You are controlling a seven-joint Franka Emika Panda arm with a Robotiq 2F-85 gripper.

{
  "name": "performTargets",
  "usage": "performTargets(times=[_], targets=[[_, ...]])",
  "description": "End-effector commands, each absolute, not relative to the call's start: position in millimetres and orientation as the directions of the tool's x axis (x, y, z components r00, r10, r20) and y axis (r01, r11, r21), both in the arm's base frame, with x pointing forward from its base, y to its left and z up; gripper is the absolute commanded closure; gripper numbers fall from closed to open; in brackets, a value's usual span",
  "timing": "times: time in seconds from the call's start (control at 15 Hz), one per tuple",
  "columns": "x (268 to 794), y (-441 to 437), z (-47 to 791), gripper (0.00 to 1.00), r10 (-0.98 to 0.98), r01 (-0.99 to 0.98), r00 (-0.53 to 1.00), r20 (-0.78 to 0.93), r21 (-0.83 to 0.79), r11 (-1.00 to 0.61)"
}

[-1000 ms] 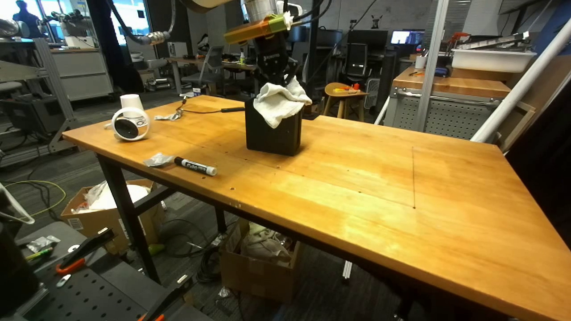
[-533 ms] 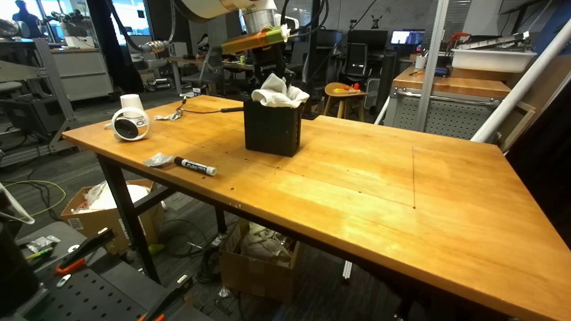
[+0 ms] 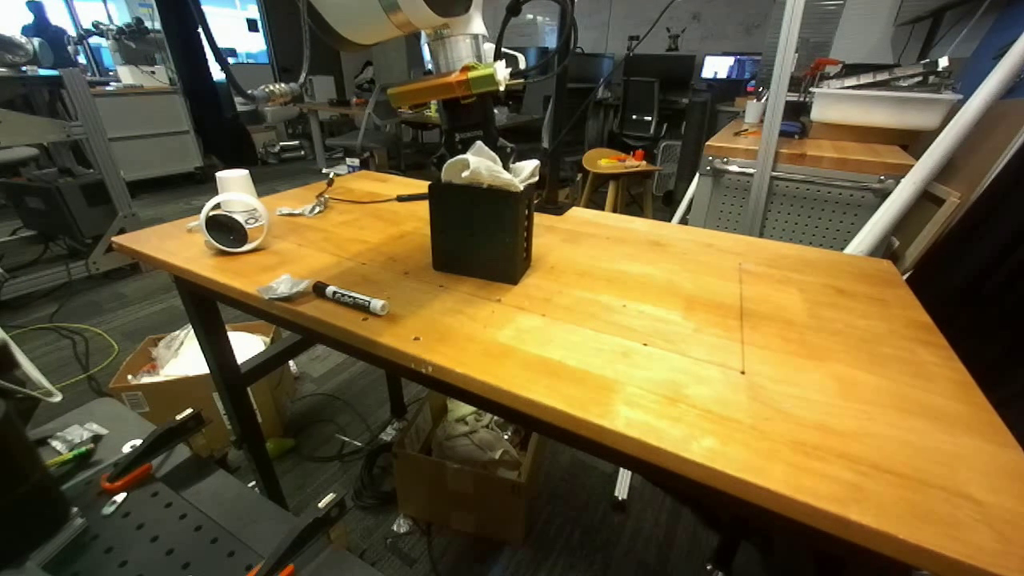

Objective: Put the towel deep inside the black object

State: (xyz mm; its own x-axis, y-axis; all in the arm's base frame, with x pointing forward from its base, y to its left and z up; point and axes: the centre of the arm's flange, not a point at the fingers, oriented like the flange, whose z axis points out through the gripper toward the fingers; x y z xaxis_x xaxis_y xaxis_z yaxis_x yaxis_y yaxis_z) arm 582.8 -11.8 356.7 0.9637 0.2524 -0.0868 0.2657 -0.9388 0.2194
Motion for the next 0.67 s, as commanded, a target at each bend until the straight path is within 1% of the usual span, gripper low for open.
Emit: performTargets(times=[0.0,0.13,0.33,0.6], targets=[[577,1,344,1.00,0.290,0.309,0.946,-0.143,0.135,-0.941],[577,9,337,1.00,0.310,0.325,0.937,-0.162,0.075,-0.943],[577,17,332,1.00,0.324,0.334,0.928,-0.184,0.028,-0.942],[584,15,352,1.00,0.312,0.320,0.939,-0.146,0.034,-0.947]])
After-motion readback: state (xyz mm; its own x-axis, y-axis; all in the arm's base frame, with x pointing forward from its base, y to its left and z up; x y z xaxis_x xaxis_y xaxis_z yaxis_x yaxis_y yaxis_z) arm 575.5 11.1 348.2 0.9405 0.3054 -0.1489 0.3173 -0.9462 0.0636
